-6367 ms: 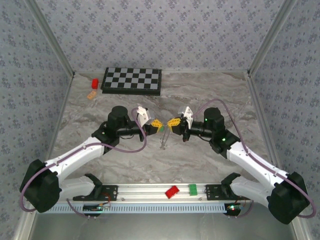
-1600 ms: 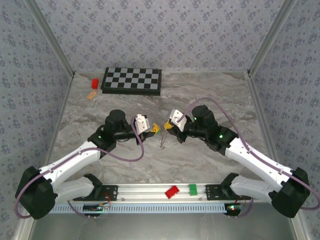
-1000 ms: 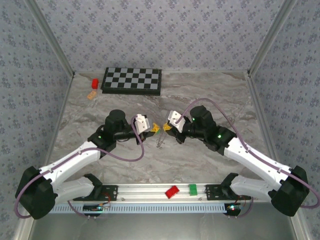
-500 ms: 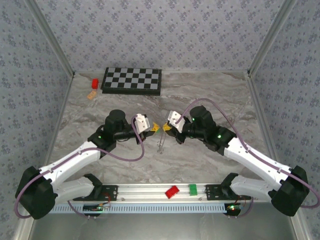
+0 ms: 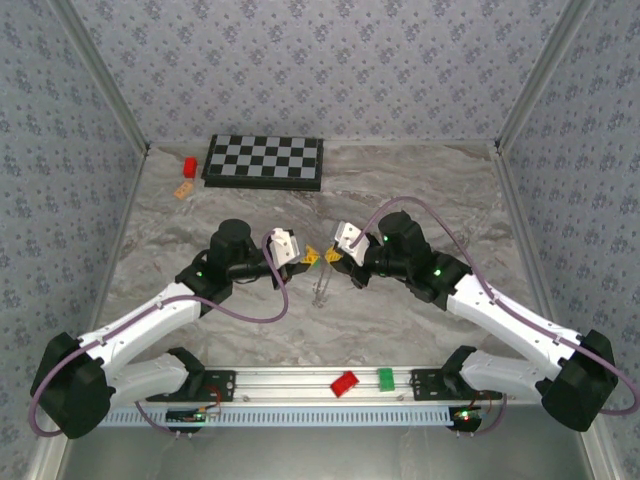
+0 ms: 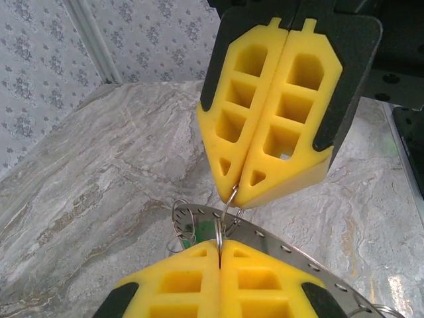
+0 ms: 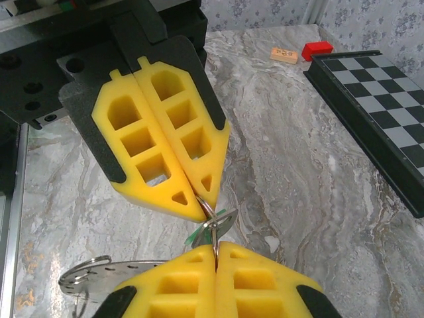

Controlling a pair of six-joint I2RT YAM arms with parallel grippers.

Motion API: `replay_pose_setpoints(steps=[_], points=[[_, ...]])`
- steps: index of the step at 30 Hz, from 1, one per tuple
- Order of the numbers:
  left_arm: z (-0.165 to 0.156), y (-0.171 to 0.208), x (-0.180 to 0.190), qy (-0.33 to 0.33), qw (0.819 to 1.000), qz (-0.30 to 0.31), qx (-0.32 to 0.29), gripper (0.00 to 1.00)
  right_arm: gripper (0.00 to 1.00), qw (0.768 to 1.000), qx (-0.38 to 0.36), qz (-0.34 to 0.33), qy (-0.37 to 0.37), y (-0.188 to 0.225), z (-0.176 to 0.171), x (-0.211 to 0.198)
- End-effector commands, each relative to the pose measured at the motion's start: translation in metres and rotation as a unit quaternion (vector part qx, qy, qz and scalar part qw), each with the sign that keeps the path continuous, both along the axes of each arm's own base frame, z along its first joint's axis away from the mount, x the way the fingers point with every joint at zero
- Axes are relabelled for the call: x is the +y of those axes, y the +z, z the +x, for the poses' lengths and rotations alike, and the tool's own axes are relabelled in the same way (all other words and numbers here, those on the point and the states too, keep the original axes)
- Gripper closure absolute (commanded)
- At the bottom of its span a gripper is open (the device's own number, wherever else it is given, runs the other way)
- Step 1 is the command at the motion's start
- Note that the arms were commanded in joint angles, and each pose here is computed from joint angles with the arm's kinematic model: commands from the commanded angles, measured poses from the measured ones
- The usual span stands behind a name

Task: Put the keys on the keyring

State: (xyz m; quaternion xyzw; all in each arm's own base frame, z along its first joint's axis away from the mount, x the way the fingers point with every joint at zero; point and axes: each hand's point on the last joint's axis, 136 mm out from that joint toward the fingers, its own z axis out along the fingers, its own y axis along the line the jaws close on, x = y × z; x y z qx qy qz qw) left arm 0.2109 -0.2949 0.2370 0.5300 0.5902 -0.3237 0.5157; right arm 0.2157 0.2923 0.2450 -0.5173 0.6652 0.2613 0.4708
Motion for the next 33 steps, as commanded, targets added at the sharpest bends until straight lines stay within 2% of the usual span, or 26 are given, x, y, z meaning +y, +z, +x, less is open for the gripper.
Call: replay_pose_setpoints(steps=[1, 16, 24, 33], points=[[-0.007, 0.011, -0.002, -0.025, 1.000, -0.009, -0.009, 1.00, 1.00, 1.000, -0.016, 0.015, 0.000, 0.018, 0.003, 0.004], [-0.003, -0.001, -0.008, -0.015, 1.000, 0.022, -0.010, 1.00, 1.00, 0.998, 0.038, 0.028, -0.029, 0.022, 0.014, 0.000], [-0.002, -0.002, -0.008, -0.011, 1.000, 0.024, -0.011, 1.00, 1.00, 0.998, 0.047, 0.040, -0.031, 0.025, 0.016, 0.000], [0.000, 0.007, -0.002, 0.012, 0.999, 0.005, -0.033, 1.00, 1.00, 0.999, 0.034, 0.020, -0.009, 0.015, 0.008, 0.000]])
